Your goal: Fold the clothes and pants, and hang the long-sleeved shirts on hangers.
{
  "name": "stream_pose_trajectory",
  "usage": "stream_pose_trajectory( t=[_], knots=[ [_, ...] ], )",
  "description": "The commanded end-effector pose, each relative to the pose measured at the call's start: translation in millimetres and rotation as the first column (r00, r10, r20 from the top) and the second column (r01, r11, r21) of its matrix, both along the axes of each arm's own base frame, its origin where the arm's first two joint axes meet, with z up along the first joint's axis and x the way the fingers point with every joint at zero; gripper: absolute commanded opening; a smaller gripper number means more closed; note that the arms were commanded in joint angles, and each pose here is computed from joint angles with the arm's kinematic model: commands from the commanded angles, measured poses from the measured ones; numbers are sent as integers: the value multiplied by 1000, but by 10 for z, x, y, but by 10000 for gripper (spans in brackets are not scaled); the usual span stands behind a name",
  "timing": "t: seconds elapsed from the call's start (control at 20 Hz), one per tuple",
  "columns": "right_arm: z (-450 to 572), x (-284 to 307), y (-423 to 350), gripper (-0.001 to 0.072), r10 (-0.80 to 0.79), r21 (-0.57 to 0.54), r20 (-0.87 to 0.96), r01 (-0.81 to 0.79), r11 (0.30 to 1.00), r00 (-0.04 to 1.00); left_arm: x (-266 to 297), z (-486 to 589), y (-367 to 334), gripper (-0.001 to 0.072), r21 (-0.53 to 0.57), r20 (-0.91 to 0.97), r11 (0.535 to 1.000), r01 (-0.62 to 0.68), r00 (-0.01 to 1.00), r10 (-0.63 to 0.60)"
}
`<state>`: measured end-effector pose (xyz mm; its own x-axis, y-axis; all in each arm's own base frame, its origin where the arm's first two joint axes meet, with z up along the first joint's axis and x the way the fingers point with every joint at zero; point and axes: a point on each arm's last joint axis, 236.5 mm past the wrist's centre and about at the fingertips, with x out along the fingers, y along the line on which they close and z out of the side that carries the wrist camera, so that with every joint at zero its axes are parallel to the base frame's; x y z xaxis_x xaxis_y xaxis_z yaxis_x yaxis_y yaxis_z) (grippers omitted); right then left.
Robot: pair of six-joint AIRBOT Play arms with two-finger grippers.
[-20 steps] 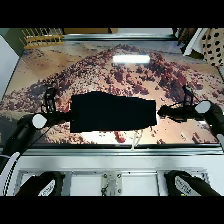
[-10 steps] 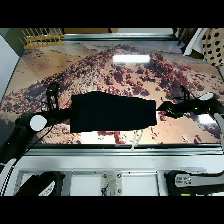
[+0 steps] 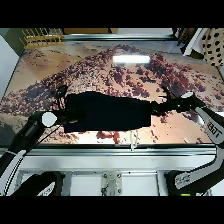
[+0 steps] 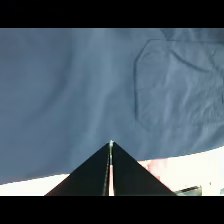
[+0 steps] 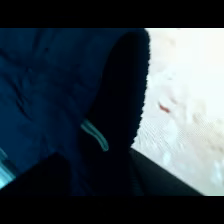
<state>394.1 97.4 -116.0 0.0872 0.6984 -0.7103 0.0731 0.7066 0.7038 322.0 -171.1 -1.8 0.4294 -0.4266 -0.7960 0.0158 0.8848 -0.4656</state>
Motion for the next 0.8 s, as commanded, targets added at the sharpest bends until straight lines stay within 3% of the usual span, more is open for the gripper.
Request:
stream_pose_trajectory(
  t=[0.0, 0.05, 0.25, 0.55, 0.75],
  knots=[
    [-34, -6, 187, 131, 40, -4, 12, -40, 999, 999, 27, -146, -43, 5, -13, -41, 1000, -16, 999, 16],
    [-30, -6, 193, 22, 43, -5, 14, -43, 999, 999, 24, -187, -42, 5, -10, -52, 1000, -16, 999, 16],
    [151, -57, 63, 20, 49, -49, 15, -48, 998, 999, 42, -291, -54, 5, 0, -86, 1000, -14, 996, 13],
    [744, -464, -677, 20, 60, -372, -48, -74, 925, 997, 421, -207, -588, 4, -1, -76, 995, 95, 993, -95],
    [1414, -530, -682, 20, 31, -400, -34, -42, 916, 999, 497, -478, -1333, 5, 7, -99, 973, 232, 968, -231]
  ],
)
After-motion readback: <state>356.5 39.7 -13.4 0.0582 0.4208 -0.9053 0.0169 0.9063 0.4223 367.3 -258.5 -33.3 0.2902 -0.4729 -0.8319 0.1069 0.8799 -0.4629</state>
